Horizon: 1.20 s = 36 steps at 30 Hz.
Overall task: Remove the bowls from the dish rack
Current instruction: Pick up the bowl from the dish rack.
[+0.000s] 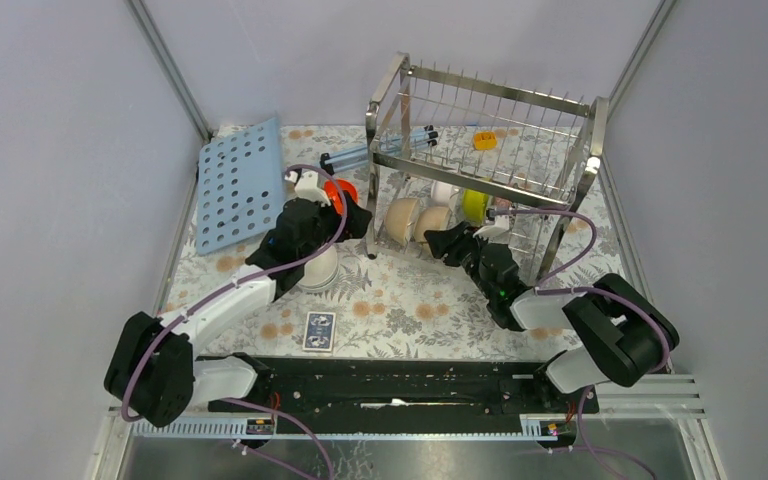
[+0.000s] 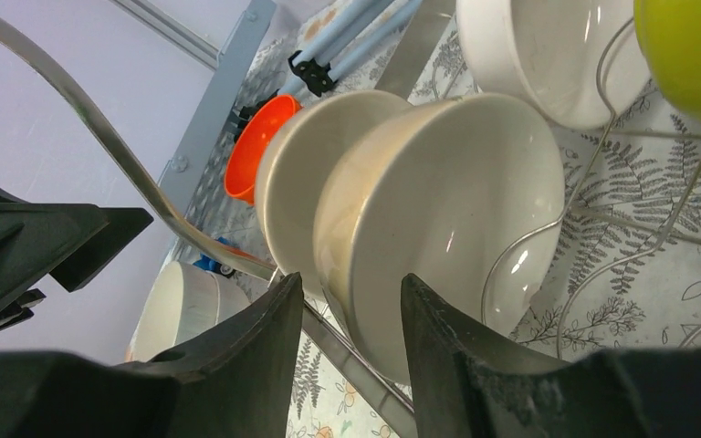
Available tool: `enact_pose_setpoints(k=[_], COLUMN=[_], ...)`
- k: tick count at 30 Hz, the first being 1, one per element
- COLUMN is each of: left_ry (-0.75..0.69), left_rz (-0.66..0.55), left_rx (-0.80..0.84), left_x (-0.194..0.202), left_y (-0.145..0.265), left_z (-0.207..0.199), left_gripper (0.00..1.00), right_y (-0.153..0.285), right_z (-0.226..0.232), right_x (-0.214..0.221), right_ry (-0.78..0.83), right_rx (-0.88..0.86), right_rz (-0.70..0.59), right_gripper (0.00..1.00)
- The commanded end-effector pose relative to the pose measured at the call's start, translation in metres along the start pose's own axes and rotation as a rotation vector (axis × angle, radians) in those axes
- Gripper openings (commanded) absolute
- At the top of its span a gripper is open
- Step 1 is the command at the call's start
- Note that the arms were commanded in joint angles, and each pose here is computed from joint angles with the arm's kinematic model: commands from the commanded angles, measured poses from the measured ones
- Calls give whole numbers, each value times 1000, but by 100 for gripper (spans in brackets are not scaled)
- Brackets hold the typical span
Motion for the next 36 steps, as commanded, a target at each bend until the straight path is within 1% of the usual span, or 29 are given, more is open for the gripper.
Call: enact_pose_setpoints(k=[1,7,13,15,19,25,27,28,33,36], left_ry=[-5,-7,0,2,4,12,13,14,7,13], left_rz=[-85,-63,-38,-35,-27,-25,-25,-26,-40,-49], left_rx=[57,50,51,55,59,64,66,66,67,69], left_x=[-25,-20,-15,-14,-14,-14,-14,-14,-17,-19], left_y=[-6,-12,-18,-20,-24,-24,-23,-23,-20,-19], left_z=[-19,-16,-15,-16,-18,-19,-19,-19,-20,-20], left_gripper=[85,84,83,83,82,82,82,82,82,82], right_y=[-4,-7,-9,-9,-9,-8,-7,-7,-7,-5], right_z=[-1,0,-1,-1,5,9,9,9,10,11], right_x=[7,7,6,4,4,0,0,-1,-3,-10], right_ry=[-86,-106,-136,-150,-168,-173,-174,-174,-189,-217], right_rx=[-14,-44,-66,-79,-120,-147,-154,-156,-162,-169], right_rz=[52,61,44,30,32,23,20,18,13,-11], right_gripper=[49,41,42,40,29,8,1,0,0,0])
Point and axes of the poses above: each gripper's point midway between its finger pads, its own y axis back along the fingers, its own z axis along the line the jaws close on, x = y × z, the point moved 5 cm from there along y, back along the fingers, and after that the axes turned 6 degrees about y, right-handed, at the moved point
